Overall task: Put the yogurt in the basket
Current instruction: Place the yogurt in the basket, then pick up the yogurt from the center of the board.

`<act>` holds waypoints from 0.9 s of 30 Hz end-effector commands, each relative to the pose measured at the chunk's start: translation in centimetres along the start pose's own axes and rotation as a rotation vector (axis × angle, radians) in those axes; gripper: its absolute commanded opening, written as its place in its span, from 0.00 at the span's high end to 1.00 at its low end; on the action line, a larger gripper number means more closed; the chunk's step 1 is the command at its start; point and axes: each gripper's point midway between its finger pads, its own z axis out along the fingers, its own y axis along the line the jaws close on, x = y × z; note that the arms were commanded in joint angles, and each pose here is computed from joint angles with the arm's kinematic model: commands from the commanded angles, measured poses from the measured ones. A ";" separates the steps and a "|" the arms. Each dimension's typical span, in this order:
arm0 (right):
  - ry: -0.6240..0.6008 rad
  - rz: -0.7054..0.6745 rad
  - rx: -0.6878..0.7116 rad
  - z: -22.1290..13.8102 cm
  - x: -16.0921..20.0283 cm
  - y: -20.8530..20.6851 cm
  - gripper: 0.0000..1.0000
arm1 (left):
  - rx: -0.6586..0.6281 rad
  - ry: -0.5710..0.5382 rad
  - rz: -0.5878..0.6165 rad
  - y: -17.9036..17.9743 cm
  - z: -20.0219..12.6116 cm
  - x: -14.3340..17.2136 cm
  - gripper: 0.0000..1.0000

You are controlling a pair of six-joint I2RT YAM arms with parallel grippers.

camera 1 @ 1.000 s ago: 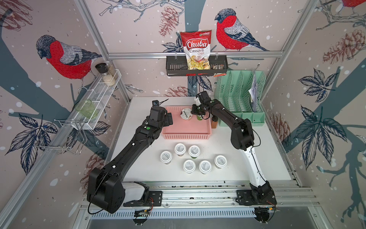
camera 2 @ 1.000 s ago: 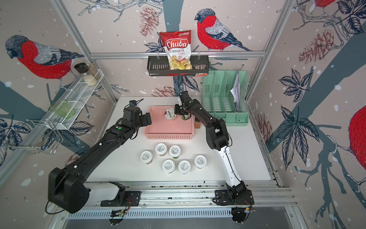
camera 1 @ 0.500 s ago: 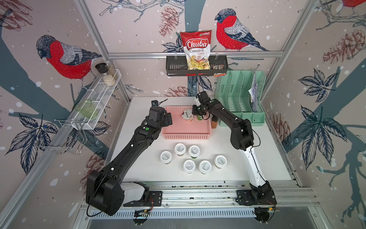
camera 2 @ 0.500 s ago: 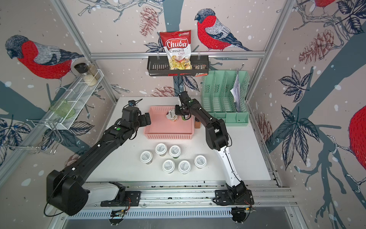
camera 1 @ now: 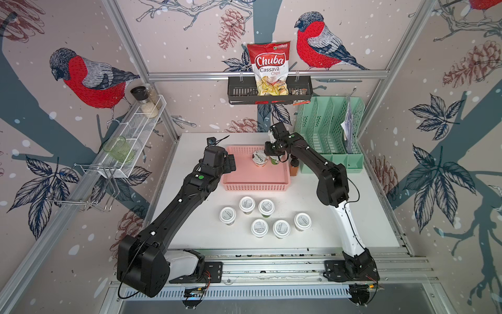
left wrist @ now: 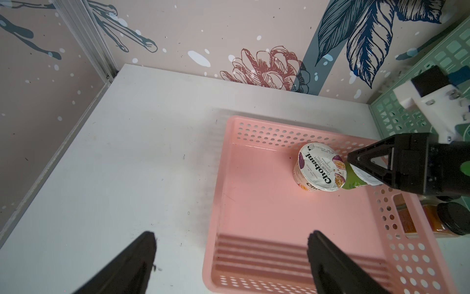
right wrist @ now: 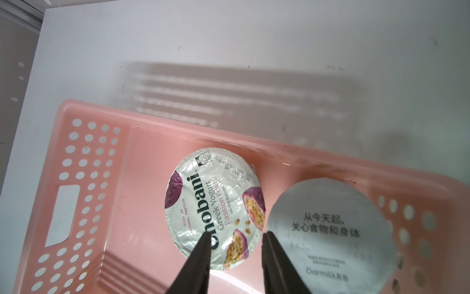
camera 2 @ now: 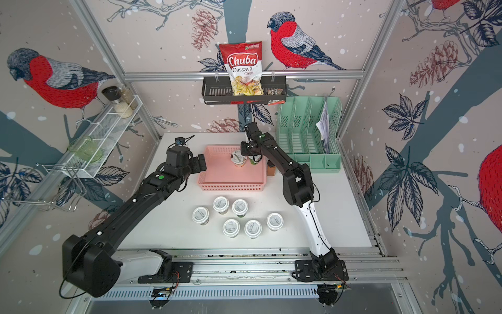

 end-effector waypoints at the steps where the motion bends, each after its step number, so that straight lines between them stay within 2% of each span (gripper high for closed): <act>1: -0.042 -0.086 0.051 -2.1 -0.8 0.8 0.62 | 0.001 -0.006 -0.006 0.0 0.0 -0.2 0.04; 7: -0.071 -0.201 0.071 -4.7 0.4 3.4 0.61 | -0.004 -0.007 -0.026 0.1 0.1 -0.1 0.04; 12: -0.041 -0.239 0.085 -8.0 4.6 3.8 0.59 | -0.053 -0.013 -0.060 1.0 0.2 -0.2 0.04; 17: -0.019 -0.203 0.154 -13.5 9.3 2.1 0.56 | -0.003 0.029 -0.047 -0.1 0.7 0.4 0.05; 24: 0.135 -0.054 0.246 -19.4 19.4 -2.1 0.41 | 0.048 0.049 -0.035 -1.0 0.7 0.6 0.05; 27: 0.171 -0.005 0.222 -21.7 22.9 -2.6 0.29 | 0.056 0.052 -0.031 -1.1 0.6 0.7 0.05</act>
